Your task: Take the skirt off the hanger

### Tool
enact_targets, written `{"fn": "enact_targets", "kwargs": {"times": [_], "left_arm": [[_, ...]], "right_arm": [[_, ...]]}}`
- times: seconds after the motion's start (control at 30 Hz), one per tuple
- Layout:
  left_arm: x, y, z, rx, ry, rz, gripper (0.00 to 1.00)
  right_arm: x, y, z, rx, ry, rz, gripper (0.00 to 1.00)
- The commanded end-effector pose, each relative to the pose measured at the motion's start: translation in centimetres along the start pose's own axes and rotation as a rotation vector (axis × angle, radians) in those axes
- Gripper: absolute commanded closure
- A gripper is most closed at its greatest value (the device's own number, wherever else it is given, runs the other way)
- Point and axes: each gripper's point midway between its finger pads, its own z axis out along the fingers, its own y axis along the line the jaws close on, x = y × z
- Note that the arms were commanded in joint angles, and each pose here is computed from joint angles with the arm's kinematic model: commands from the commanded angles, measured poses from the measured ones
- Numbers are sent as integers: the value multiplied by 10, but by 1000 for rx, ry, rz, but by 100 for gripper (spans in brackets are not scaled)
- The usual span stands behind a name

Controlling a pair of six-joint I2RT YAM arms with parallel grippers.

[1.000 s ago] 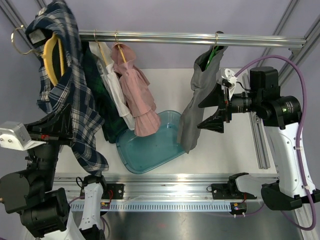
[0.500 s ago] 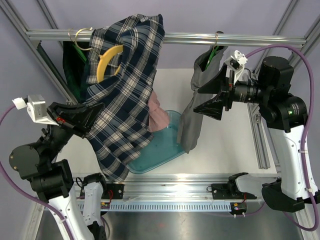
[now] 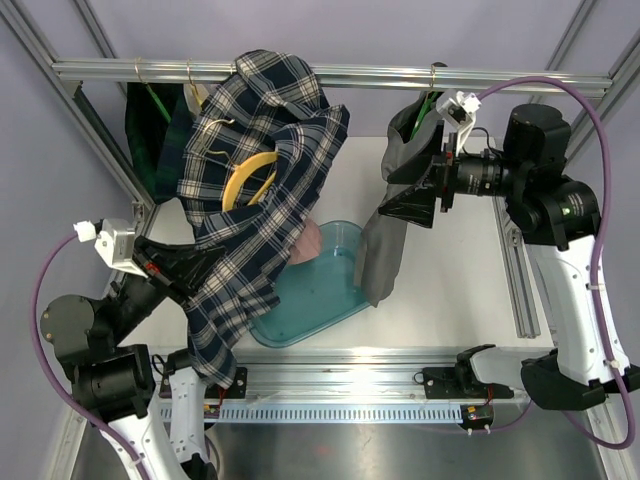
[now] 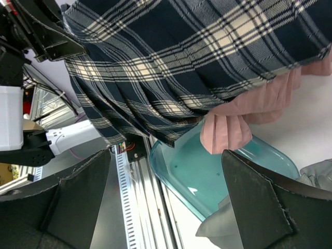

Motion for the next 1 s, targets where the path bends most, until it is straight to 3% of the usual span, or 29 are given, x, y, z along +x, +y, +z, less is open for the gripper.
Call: {"fn": "enact_targets", "kwargs": {"times": [0.0, 0.33, 0.53, 0.77, 0.97], "left_arm": [[-8, 5, -4, -73, 7, 129, 100], [-63, 39, 29, -58, -37, 190, 100], [-89, 36, 62, 56, -91, 223, 100], [-16, -9, 94, 187, 164, 230, 100], [-6, -16, 67, 173, 127, 232, 100]], "right_arm": [[-5, -2, 5, 4, 0, -7, 4], [2, -12, 6, 6, 24, -138, 0], [2, -24, 5, 67, 27, -164, 1], [4, -33, -9, 174, 47, -203, 0], [5, -36, -23, 276, 62, -118, 0]]}}
